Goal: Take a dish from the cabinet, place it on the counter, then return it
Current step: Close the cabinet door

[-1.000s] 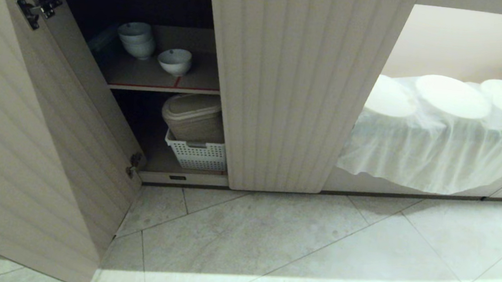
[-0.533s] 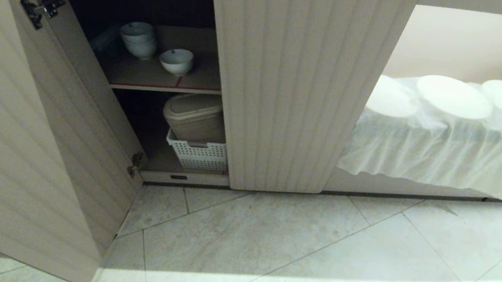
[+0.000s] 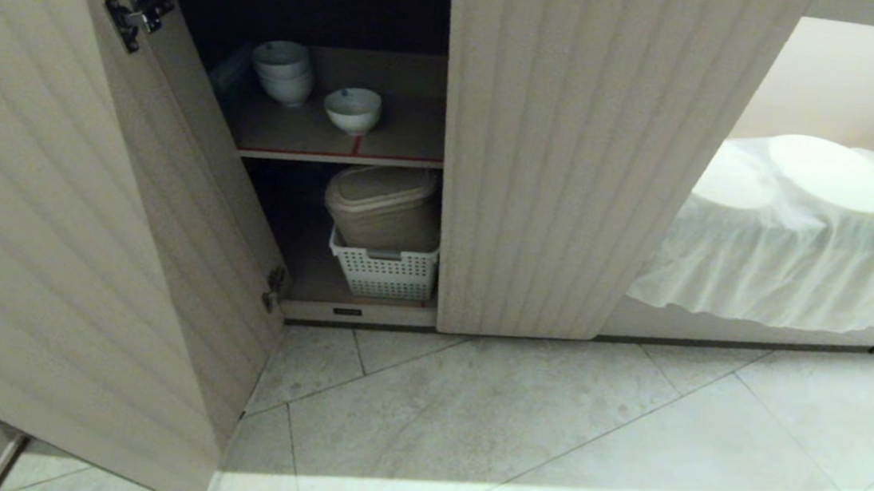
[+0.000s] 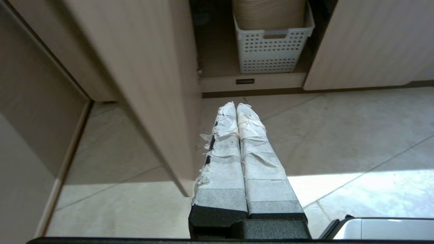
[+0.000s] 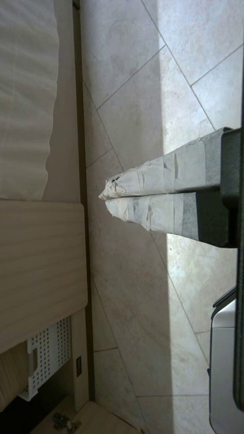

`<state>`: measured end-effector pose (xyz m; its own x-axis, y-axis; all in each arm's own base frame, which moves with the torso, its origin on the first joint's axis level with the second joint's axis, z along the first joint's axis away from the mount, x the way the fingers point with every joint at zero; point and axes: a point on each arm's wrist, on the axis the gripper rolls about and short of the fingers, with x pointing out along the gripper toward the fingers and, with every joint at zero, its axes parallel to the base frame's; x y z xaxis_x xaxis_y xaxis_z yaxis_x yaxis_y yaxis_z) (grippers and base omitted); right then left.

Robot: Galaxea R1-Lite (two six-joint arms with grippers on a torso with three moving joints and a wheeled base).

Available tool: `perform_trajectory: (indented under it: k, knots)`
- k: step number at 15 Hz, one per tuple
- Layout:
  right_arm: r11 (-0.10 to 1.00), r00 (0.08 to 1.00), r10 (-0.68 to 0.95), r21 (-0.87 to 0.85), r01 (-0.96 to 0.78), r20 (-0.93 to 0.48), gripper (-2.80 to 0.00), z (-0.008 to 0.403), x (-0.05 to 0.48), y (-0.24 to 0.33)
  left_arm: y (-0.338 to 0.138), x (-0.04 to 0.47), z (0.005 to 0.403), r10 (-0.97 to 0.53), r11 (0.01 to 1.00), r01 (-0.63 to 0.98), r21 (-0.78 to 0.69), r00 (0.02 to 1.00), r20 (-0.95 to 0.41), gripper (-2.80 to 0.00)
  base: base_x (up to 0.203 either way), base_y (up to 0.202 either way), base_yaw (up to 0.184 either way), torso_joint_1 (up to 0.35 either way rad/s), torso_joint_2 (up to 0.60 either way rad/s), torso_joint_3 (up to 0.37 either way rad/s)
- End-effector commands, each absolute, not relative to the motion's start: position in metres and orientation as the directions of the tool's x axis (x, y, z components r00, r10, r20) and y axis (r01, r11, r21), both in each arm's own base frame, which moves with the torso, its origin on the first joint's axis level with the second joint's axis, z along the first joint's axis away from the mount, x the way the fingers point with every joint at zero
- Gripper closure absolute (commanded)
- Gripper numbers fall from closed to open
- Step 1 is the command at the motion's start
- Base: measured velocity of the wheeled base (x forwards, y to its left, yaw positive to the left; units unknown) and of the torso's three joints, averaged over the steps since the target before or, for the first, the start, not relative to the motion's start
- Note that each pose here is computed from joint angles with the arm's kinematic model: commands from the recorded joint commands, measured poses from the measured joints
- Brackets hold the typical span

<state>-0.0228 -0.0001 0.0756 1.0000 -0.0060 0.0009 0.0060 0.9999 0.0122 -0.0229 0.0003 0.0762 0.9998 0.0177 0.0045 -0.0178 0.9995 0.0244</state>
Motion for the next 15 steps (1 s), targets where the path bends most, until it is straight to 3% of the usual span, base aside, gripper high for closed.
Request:
perform_trajectory:
  k: [1, 7, 15]
  knots:
    - [1.0, 1.0, -0.006, 0.012, 0.006, 0.002, 0.0, 0.0756, -0.0228, -0.0001, 0.0003, -0.0229, 0.0762, 0.018, 1.0, -0.019, 0.024, 1.0, 0.005, 0.0, 0.0, 0.192, -0.003, 0.002, 0.0, 0.007]
    - [1.0, 1.0, -0.006, 0.012, 0.006, 0.0, 0.0, 0.0755, -0.0228, -0.0001, 0.0003, -0.0229, 0.0762, 0.018, 1.0, -0.019, 0.025, 1.0, 0.005, 0.0, 0.0, 0.171, -0.002, 0.002, 0.0, 0.0]
    - [1.0, 1.0, -0.005, 0.012, 0.005, 0.0, 0.0, 0.0755, -0.0228, -0.0002, 0.0003, -0.0229, 0.0762, 0.018, 1.0, -0.019, 0.024, 1.0, 0.005, 0.0, 0.0, 0.0, 0.0, 0.0, 0.0, 0.0]
